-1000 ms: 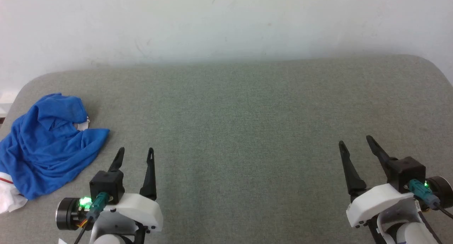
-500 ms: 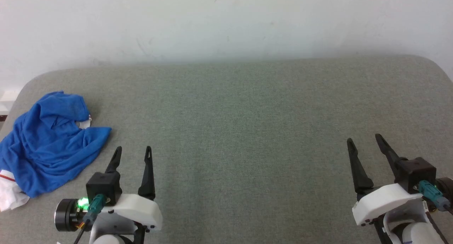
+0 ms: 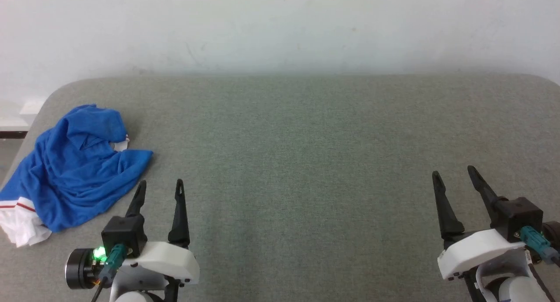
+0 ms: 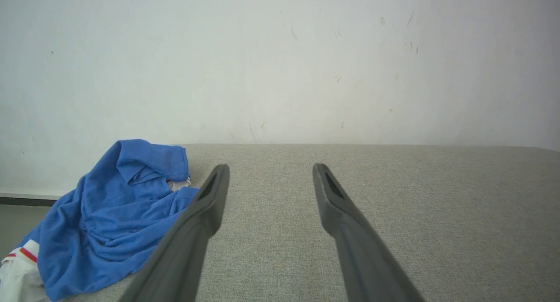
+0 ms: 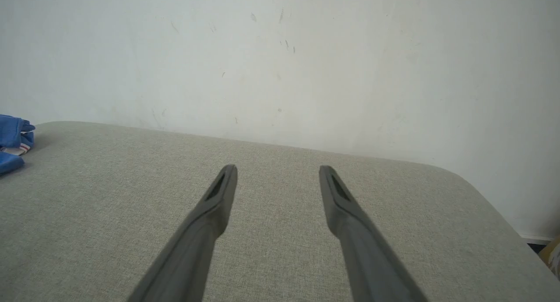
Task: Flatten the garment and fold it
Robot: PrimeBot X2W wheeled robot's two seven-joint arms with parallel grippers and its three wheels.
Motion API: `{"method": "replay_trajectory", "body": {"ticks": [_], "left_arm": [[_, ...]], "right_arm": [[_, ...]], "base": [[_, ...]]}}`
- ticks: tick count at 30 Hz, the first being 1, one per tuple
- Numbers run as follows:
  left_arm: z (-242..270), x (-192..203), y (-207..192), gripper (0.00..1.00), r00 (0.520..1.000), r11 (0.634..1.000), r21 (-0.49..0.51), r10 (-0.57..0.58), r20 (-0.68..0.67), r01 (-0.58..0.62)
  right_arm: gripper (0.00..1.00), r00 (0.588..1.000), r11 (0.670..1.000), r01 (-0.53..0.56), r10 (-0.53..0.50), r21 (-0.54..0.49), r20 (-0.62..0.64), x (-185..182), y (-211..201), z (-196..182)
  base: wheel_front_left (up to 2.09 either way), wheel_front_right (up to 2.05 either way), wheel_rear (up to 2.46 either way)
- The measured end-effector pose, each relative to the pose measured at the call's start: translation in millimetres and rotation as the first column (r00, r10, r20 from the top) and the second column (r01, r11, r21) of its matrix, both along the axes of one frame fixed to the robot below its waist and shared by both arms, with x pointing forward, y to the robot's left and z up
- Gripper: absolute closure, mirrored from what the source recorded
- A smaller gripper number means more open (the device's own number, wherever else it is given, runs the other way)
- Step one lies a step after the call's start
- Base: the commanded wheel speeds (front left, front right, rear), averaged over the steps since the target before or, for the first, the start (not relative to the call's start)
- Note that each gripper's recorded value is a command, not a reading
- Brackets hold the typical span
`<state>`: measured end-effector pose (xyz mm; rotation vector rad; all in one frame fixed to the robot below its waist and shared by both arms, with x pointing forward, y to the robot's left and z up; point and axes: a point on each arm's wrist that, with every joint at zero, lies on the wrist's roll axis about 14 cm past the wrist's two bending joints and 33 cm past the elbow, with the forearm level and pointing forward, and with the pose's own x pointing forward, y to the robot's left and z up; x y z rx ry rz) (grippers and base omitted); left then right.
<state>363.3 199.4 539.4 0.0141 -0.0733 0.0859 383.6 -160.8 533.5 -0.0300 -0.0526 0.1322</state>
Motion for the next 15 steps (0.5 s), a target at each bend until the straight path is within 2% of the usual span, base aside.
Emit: {"method": "replay_trajectory", "body": {"ticks": [15], "left_arm": [[-1,-22,27,0.0,0.995,0.995,-0.015,0.099,0.015,-0.098]], "right_arm": [[0.0,0.995,0.995,-0.103,0.103,-0.004,0.003,9,36,-5]], "base": [[0.0,0.0,0.0]]}}
